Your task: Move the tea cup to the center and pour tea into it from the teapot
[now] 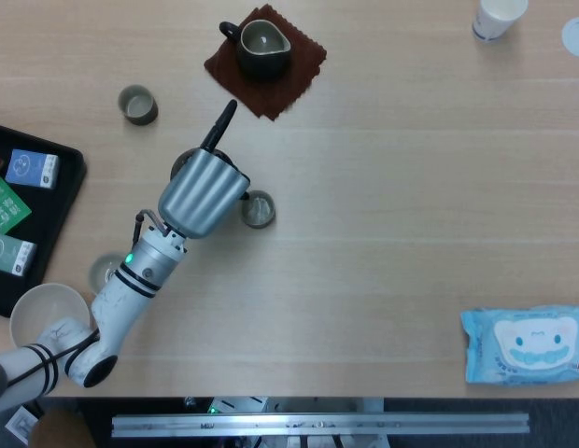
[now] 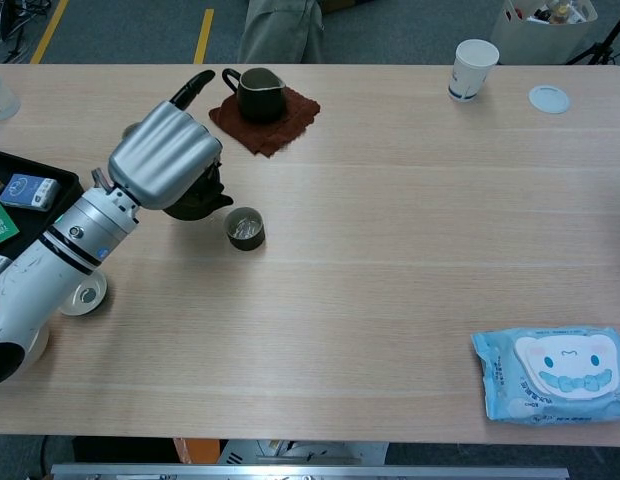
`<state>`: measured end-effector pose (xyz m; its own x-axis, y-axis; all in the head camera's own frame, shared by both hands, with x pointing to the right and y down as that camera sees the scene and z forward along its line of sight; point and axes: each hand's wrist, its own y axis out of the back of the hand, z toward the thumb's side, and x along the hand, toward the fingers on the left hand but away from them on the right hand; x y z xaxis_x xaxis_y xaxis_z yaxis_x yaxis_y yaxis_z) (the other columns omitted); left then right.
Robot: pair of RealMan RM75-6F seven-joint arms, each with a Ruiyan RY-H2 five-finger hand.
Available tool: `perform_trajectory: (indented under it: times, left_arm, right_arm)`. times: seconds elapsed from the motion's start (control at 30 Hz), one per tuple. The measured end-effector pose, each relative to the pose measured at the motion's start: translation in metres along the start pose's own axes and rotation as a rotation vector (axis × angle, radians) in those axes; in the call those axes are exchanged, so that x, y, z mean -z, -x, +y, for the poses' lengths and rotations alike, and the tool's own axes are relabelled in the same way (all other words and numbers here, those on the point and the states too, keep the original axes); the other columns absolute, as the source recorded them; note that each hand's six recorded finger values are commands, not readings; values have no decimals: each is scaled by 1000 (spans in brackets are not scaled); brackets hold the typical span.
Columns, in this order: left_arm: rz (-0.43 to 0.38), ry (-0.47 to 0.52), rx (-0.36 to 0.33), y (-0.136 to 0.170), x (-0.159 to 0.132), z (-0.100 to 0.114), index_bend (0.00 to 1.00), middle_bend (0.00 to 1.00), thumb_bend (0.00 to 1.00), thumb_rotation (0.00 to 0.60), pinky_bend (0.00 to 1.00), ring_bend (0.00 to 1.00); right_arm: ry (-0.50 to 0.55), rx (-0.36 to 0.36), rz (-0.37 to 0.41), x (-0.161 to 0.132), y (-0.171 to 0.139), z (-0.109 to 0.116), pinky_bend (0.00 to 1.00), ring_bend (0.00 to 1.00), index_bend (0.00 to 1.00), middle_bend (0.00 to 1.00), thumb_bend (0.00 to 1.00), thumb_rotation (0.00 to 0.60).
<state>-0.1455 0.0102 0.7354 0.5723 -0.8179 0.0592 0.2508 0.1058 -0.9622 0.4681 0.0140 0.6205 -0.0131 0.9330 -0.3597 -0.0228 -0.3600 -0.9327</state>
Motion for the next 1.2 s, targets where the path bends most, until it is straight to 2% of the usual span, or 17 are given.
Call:
perform_trajectory:
  times: [0.27, 0.4, 0.63, 1.0, 1.2]
  left_arm:
    - [114, 172, -4, -4, 22, 2, 979, 1000, 265, 512, 46, 856]
    - [210, 290, 24, -2, 42, -1, 974, 1000, 265, 513, 46, 850]
    - [339, 414, 99, 15, 70, -16, 960, 998, 265, 516, 46, 840]
    - [411, 474, 170, 35, 79, -43, 923, 954, 265, 525, 46, 800]
    - [430, 482, 184, 38, 79, -54, 905, 927, 265, 529, 46, 776]
  right_arm:
    - [-2, -4, -2, -2, 2, 0, 80, 65, 135, 215, 286, 600]
    - [-2, -6, -3, -2, 2, 0, 80, 65, 135, 214, 286, 600]
    - [-2, -10, 2, -5, 3, -1, 80, 65, 135, 215, 286, 600]
    - [-3, -12, 0, -6, 2, -2, 80, 65, 135, 214, 286, 600]
    - [-3, -9, -4, -5, 1, -1, 80, 65, 135, 214, 286, 600]
